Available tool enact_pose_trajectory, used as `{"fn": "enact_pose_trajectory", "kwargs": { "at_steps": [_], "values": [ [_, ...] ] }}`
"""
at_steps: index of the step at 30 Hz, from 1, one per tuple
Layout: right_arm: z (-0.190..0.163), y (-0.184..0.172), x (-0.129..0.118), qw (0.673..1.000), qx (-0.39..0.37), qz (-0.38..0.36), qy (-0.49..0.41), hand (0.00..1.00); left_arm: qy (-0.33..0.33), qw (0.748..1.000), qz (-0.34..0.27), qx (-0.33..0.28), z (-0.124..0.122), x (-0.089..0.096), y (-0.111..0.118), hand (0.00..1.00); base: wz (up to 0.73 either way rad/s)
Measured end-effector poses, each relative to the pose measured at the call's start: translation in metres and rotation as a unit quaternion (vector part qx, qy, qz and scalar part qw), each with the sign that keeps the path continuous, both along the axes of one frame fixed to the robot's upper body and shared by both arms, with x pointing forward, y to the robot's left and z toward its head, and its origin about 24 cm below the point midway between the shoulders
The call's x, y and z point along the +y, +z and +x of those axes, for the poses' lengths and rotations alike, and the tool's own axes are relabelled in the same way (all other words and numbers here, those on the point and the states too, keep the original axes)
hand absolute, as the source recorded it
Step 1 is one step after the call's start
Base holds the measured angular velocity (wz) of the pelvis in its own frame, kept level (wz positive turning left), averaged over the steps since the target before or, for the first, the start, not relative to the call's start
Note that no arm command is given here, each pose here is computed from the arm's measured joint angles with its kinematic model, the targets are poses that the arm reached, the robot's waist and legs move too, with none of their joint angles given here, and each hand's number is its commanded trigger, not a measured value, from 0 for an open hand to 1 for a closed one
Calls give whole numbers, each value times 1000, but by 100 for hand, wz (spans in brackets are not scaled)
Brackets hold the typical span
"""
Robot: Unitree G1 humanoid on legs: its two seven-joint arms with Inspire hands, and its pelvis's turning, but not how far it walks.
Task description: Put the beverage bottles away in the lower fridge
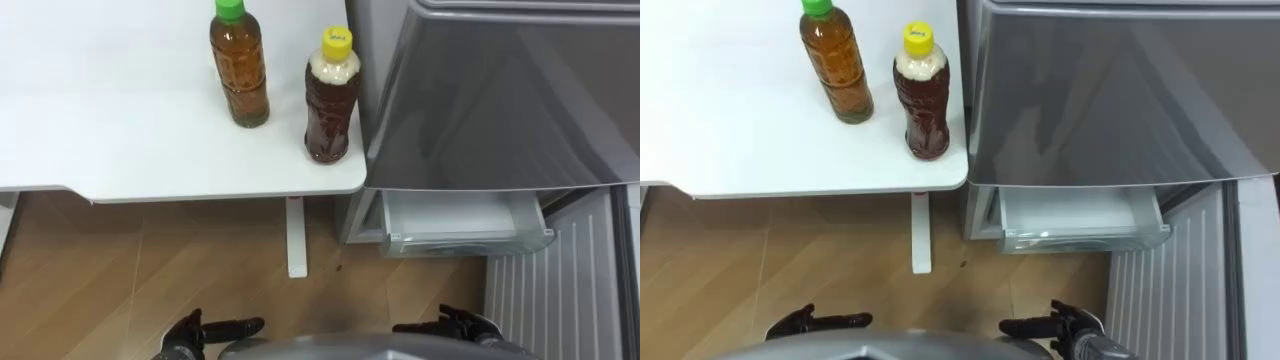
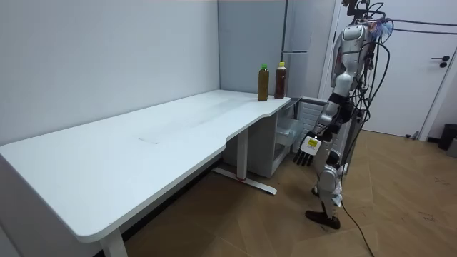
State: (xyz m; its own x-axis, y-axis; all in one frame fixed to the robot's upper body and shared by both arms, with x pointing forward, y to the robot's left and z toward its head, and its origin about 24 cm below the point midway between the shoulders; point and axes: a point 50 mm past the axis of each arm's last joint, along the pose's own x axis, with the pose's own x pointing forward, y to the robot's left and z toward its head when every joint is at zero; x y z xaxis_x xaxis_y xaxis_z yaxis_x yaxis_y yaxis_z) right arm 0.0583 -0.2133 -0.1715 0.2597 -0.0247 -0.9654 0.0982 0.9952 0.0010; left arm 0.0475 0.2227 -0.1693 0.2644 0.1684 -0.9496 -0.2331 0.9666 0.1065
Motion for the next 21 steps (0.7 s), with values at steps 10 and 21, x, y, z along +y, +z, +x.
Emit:
{"fn": "enact_pose_trajectory", "kwargs": {
  "at_steps": [10,21],
  "values": [
    [-5,0,-3,1000,5,-2,-20,0,19,1000,14,6,-5,8,1,0,0],
    [-7,0,-4,999,9,-3,-30,0,34,999,31,16,-12,11,1,0,2]
  ]
}}
